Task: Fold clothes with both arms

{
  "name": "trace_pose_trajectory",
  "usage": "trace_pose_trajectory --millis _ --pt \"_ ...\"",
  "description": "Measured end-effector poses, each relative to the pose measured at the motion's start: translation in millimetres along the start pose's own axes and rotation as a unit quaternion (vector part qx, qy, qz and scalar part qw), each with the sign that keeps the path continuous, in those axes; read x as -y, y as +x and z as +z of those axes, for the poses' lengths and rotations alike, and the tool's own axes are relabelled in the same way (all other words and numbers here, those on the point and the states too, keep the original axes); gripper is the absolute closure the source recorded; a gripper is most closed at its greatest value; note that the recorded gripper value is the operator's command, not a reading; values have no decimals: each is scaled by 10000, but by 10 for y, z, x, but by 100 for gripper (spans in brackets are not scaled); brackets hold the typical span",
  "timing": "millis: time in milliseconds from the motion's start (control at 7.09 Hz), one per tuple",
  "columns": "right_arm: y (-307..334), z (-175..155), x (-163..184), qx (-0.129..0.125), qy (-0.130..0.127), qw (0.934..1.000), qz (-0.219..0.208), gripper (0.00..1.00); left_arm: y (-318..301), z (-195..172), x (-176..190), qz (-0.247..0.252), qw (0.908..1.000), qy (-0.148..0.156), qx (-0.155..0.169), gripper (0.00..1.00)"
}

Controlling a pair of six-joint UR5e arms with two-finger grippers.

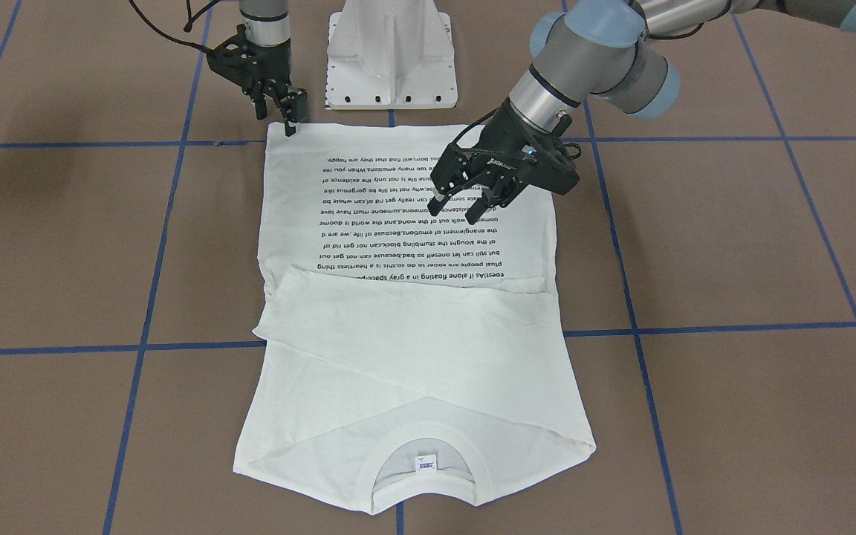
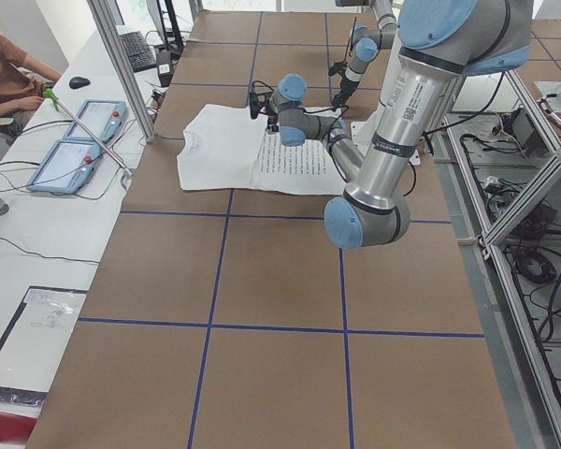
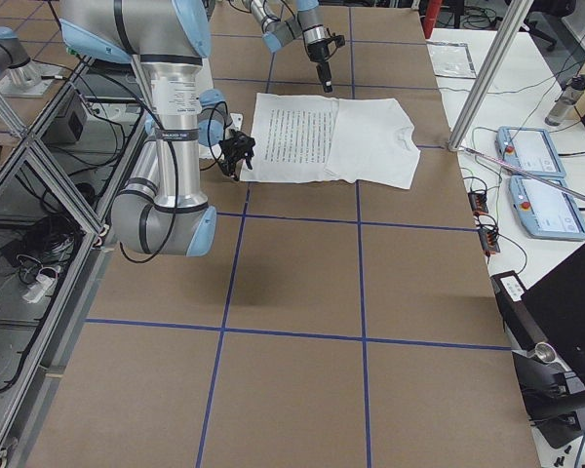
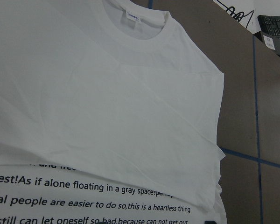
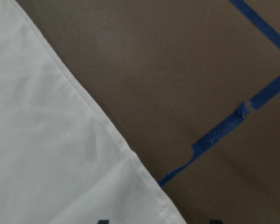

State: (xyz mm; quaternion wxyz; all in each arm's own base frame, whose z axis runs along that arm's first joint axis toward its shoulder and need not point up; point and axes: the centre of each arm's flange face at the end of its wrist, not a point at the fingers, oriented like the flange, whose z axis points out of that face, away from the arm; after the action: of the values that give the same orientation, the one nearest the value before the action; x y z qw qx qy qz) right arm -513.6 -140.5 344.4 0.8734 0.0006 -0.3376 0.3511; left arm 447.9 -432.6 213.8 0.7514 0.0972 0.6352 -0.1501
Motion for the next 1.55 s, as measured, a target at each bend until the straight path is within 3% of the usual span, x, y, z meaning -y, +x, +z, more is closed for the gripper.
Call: trace_pose_trajectory --millis 141,705,987,1269,1551 --pt "12 4 -7 -21 -14 10000 -5 99 5 -7 3 2 10000 4 -9 24" --pt "8 -27 -31 -99 -161 9998 7 100 -41 -40 -2 -14 10000 0 5 24" --pt "-36 -211 22 -40 -259 9996 58 100 -78 -71 -8 -127 9999 -2 30 25" --pt "-76 -422 74 -10 -287 9996 77 100 -405 -368 -126 -425 9982 -27 420 24" --pt "-89 -510 98 22 -317 9995 88 100 -604 -577 -673 -618 9899 -315 1239 24"
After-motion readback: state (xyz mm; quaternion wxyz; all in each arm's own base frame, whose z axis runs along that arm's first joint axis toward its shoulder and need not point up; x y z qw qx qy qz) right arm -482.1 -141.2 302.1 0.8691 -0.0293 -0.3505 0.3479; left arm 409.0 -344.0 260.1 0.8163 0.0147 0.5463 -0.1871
